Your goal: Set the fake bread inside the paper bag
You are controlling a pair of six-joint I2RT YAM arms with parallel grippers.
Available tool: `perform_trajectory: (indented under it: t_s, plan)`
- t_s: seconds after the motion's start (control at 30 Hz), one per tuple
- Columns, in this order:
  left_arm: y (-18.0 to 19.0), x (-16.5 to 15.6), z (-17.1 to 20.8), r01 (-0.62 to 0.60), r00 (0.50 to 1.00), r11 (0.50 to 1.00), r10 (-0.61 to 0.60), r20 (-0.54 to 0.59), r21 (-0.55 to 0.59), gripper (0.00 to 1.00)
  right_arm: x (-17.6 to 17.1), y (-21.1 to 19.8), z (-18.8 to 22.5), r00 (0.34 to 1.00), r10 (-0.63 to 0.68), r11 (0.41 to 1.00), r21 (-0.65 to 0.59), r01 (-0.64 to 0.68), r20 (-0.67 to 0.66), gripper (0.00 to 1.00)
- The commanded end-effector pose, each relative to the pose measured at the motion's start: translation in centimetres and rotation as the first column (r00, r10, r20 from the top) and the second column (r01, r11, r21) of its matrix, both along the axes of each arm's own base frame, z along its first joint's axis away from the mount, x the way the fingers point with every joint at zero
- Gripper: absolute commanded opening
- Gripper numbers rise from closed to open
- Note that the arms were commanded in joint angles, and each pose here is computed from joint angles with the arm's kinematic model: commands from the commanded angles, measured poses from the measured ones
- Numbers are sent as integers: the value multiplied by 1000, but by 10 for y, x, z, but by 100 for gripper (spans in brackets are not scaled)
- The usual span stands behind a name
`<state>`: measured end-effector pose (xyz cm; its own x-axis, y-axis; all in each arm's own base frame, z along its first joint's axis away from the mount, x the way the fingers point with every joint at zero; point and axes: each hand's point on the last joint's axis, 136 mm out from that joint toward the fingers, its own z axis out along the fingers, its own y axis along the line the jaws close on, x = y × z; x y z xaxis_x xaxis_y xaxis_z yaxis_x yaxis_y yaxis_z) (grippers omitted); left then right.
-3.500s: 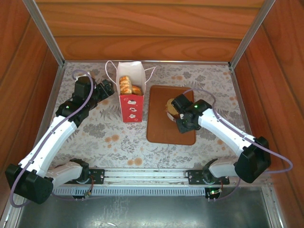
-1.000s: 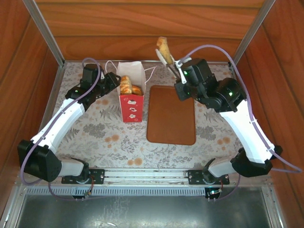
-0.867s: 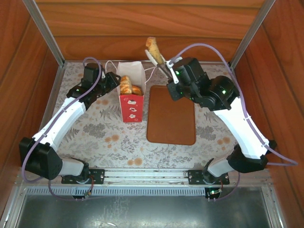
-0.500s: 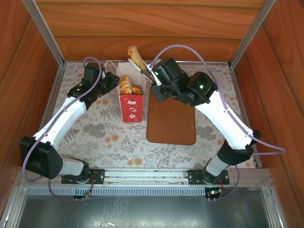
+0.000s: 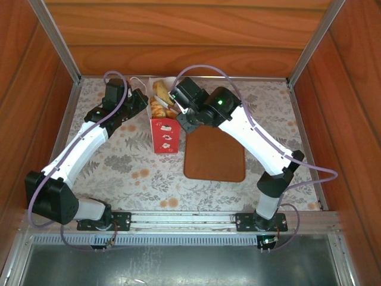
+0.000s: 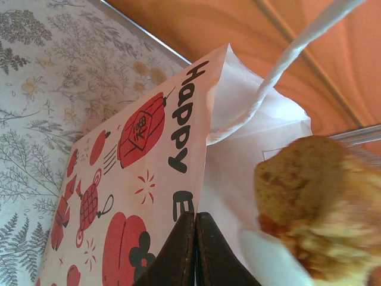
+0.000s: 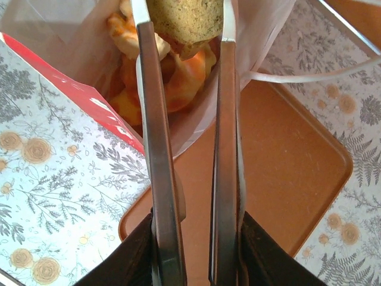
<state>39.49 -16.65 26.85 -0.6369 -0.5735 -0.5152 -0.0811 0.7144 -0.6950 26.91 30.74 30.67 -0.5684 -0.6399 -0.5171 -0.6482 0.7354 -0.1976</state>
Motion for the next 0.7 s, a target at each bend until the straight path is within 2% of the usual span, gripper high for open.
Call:
perform_trajectory:
  t_s: [0.0,0.3,0.67]
  plan:
    - [-1,4,13,-5,999,1000,6,37,-19,7,2,-3,7,999,-38,999,3,37,26,34]
    - [-1,4,12,-3,999,1000,3,40,-18,5,10,-13,-8,996,-87,993,-79,88,15,38]
    - [-3,4,11,4,999,1000,-3,37,-23,4,9,-12,3,996,-87,996,-31,88,18,48]
